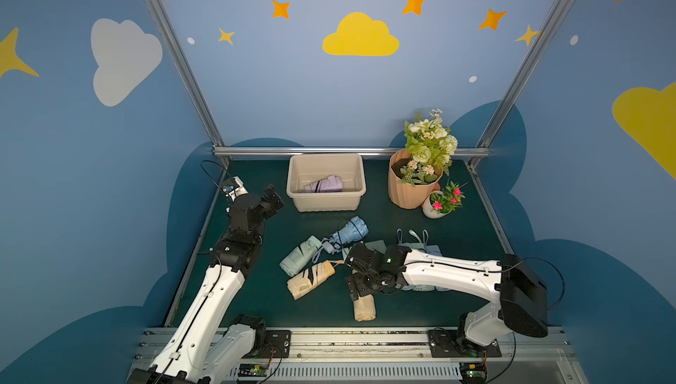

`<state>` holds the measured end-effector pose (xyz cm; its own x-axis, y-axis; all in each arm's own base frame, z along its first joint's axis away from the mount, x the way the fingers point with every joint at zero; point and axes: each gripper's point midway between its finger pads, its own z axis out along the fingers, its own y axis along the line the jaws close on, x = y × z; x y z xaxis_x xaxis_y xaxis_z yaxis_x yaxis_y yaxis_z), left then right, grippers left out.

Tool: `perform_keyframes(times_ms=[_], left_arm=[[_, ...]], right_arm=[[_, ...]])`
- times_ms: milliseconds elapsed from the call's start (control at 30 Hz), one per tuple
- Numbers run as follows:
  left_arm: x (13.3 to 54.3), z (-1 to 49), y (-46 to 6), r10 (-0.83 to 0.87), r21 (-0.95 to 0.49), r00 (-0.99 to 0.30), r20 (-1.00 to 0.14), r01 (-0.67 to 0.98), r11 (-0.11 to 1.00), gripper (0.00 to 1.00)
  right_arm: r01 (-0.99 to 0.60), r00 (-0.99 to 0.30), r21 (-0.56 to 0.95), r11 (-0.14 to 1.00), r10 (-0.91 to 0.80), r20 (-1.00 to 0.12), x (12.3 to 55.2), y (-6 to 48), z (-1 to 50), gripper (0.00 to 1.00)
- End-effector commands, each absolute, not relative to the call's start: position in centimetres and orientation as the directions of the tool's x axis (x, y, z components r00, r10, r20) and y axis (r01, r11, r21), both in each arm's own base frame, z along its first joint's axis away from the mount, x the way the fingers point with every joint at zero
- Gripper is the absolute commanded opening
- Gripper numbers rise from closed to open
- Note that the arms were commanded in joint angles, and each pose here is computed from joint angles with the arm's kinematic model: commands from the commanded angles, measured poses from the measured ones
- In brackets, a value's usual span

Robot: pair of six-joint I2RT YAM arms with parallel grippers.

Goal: Put the umbrella into the storage box
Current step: Pick up the umbrella from the center of the board.

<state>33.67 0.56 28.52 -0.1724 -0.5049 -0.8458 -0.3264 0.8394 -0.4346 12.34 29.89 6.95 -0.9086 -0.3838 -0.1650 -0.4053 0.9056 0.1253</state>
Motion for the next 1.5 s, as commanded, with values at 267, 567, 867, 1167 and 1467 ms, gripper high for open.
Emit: perform_keyframes(times_ms=[267,567,867,1167,1467], left_arm=[[32.5,29.5,2.2,-0.503,-0.432,-0.138,-0.853,-0.353,0.830,1.00],[32.4,29.6,2.2,-0.491,-0.416,-0.153,-0.858,-0.355,0.837,1.00],[32.1,29.3,2.4,-0.497,-0.417,-0.158,-0.853,-0.366,0.832,1.00],[31.9,29.0,2.6,-0.499,-0.416,-0.159,-0.852,-0.375,0.828,1.00],[32.0,28.4,2.9,-0.515,-0.424,-0.153,-0.843,-0.397,0.814,1.00]], right_arm=[[-0.456,-0.888,0.025,0.890,-0.456,0.057,10.7,29.2,3.8,0.94],[-0.486,-0.871,0.021,0.874,-0.486,0.079,10.8,29.7,2.7,0.83],[-0.497,-0.863,0.014,0.868,-0.496,0.100,10.9,29.5,1.9,0.74],[-0.507,-0.862,0.011,0.862,-0.507,0.006,11.7,29.7,3.3,0.59],[-0.557,-0.811,-0.010,0.831,-0.546,-0.210,13.5,30.6,7.5,0.50]])
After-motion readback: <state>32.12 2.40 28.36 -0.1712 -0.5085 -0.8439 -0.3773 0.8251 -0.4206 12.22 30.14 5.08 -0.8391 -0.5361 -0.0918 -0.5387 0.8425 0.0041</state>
